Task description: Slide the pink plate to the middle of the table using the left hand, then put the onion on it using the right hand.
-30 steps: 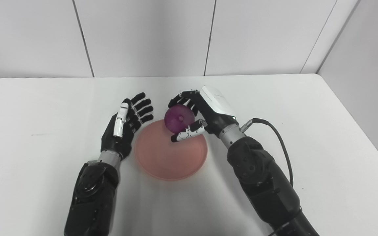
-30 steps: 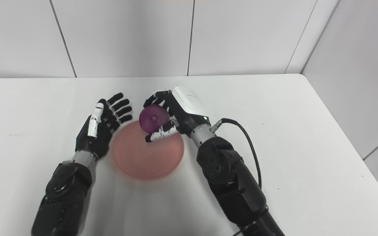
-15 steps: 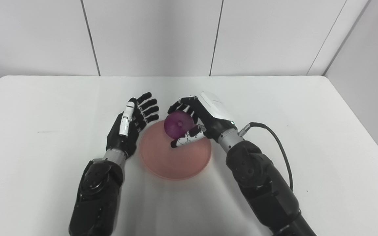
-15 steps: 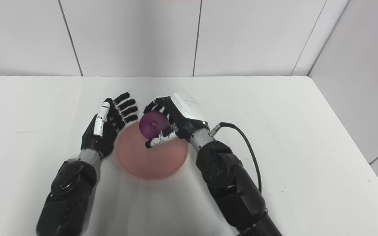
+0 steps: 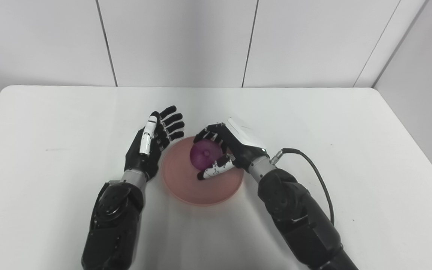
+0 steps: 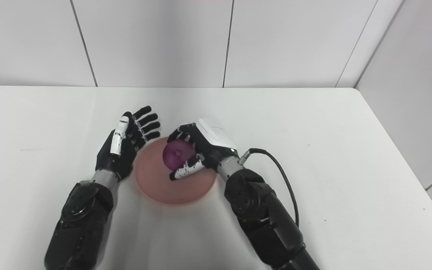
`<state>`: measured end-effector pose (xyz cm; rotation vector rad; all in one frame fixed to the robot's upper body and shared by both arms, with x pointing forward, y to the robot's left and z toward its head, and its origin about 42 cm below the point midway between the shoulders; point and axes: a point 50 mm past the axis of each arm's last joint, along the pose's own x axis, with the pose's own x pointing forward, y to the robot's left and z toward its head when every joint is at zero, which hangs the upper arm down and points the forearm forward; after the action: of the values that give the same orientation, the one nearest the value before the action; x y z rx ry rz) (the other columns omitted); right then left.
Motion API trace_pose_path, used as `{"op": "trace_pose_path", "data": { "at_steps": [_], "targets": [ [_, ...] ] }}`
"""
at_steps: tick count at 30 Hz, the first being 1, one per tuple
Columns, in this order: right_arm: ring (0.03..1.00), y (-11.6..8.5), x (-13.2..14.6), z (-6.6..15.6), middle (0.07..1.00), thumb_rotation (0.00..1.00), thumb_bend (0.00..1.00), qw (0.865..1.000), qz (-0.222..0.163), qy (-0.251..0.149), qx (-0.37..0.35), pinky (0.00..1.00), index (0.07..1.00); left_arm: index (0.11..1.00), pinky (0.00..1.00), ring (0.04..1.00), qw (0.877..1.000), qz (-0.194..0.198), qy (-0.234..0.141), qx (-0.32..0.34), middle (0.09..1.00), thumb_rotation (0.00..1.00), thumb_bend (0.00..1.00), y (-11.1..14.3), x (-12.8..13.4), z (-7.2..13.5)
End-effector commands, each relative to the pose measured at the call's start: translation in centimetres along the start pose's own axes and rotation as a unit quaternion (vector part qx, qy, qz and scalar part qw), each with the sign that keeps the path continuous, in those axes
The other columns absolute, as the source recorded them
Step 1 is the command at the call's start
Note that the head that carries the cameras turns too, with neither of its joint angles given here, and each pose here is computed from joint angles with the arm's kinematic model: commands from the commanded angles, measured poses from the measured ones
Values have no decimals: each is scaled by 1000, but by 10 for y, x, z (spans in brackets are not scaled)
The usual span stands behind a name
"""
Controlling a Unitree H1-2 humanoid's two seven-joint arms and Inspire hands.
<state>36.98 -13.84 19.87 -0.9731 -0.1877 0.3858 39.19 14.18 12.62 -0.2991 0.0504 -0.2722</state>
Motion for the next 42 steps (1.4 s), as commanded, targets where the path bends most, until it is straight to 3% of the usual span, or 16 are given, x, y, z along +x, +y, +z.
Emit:
{"op": "trace_pose_path", "data": {
  "at_steps": [1, 16, 22, 23, 24, 27, 31, 38, 42],
  "targets": [
    [451, -9, 5, 9, 541, 132, 516, 999, -17, -32, -9, 354, 489, 767, 747, 784, 1000, 2, 9, 4, 790, 1000, 369, -3, 0, -2],
    [431, 1, 4, 3, 536, 134, 517, 1000, -5, -25, -8, 328, 490, 772, 747, 784, 1000, 5, 12, -2, 791, 1000, 370, -6, -1, -3],
    [509, 2, 4, 5, 598, 141, 522, 1000, -7, -28, -9, 402, 491, 771, 750, 785, 1000, 4, 11, -4, 790, 1000, 366, -5, -1, -2],
    [516, 2, 4, 6, 605, 155, 688, 1000, -6, -27, -10, 401, 546, 771, 749, 785, 1000, 4, 11, -4, 791, 1000, 367, -5, -1, -2],
    [518, 2, 4, 7, 609, 183, 792, 1000, -5, -25, -11, 398, 579, 771, 748, 784, 1000, 4, 11, -3, 790, 1000, 367, -5, -1, -2],
    [557, 2, 3, 10, 645, 250, 954, 1000, -2, -22, -15, 430, 646, 769, 745, 783, 1000, 5, 11, -1, 789, 1000, 368, -5, -1, -3],
    [582, 0, 2, 13, 677, 268, 991, 1000, 7, -20, -21, 456, 691, 774, 747, 786, 1000, 3, 12, -4, 792, 1000, 370, -4, -1, -2],
    [689, -3, -1, 15, 758, 341, 1000, 999, 23, -35, -19, 596, 789, 769, 746, 787, 1000, 4, 9, -5, 791, 996, 363, -2, 0, -2],
    [706, -5, -3, 15, 768, 357, 1000, 999, 30, -36, -20, 614, 826, 769, 742, 784, 1000, 3, 9, -1, 788, 1000, 367, -3, 0, -2]
  ]
}}
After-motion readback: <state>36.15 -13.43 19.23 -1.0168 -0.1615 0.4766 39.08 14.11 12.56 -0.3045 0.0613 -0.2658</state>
